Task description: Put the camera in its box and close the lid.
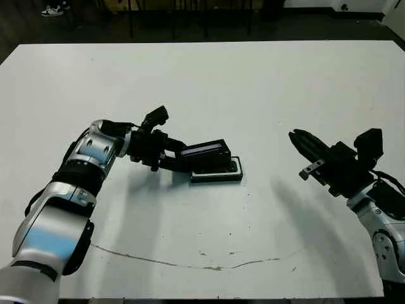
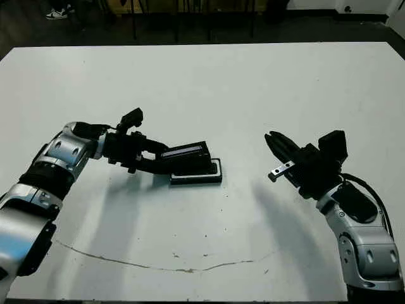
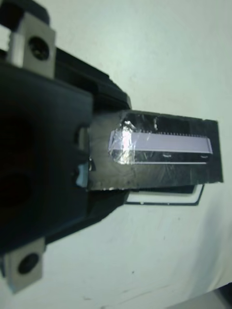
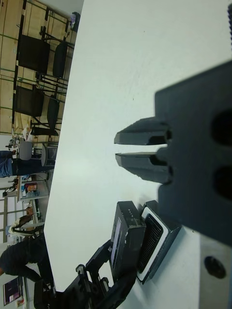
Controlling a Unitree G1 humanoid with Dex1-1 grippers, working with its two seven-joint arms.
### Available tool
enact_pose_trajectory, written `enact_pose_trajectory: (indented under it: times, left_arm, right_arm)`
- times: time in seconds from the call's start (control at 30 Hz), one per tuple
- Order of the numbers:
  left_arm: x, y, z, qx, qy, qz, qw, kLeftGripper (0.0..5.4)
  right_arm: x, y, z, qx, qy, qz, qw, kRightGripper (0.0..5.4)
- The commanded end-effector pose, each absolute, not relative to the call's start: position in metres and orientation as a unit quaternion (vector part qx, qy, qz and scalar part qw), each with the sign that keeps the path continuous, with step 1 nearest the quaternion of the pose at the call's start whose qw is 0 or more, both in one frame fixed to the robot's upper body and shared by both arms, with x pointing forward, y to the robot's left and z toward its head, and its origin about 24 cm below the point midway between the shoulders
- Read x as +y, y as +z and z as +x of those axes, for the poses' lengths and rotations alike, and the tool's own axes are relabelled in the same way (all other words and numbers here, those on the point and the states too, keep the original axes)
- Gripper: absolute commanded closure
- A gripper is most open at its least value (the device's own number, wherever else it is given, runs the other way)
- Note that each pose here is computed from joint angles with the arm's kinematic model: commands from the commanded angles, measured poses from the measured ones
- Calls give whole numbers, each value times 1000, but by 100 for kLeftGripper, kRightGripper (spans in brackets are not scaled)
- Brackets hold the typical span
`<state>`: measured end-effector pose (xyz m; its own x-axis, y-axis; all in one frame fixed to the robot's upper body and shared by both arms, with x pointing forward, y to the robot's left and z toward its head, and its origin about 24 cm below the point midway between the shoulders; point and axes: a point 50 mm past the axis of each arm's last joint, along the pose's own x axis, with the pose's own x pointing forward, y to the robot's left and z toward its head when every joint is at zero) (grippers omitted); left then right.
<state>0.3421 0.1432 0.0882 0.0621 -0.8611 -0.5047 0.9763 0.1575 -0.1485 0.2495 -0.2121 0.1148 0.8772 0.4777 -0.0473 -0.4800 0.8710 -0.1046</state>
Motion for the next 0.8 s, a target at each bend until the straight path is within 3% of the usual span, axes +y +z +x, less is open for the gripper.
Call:
enact_pose_trajectory:
  times: [0.03, 0.37, 0.57, 0.8]
  left_arm:
    - [148, 86, 337, 251, -655, 117, 703, 265]
    - [141, 88, 331, 247, -683, 125, 676, 265]
    - [134, 78, 329, 262, -676, 119, 678, 265]
    - [113, 59, 322, 255, -635, 189, 704, 266]
  right_arm:
    - [-215, 109, 248, 24, 245, -53, 968, 540]
    - [-214, 111, 247, 31, 239, -59, 969, 540]
    - [-214, 110, 247, 15, 250, -53, 967, 540]
    - [-213, 113, 244, 7, 256, -54, 965, 540]
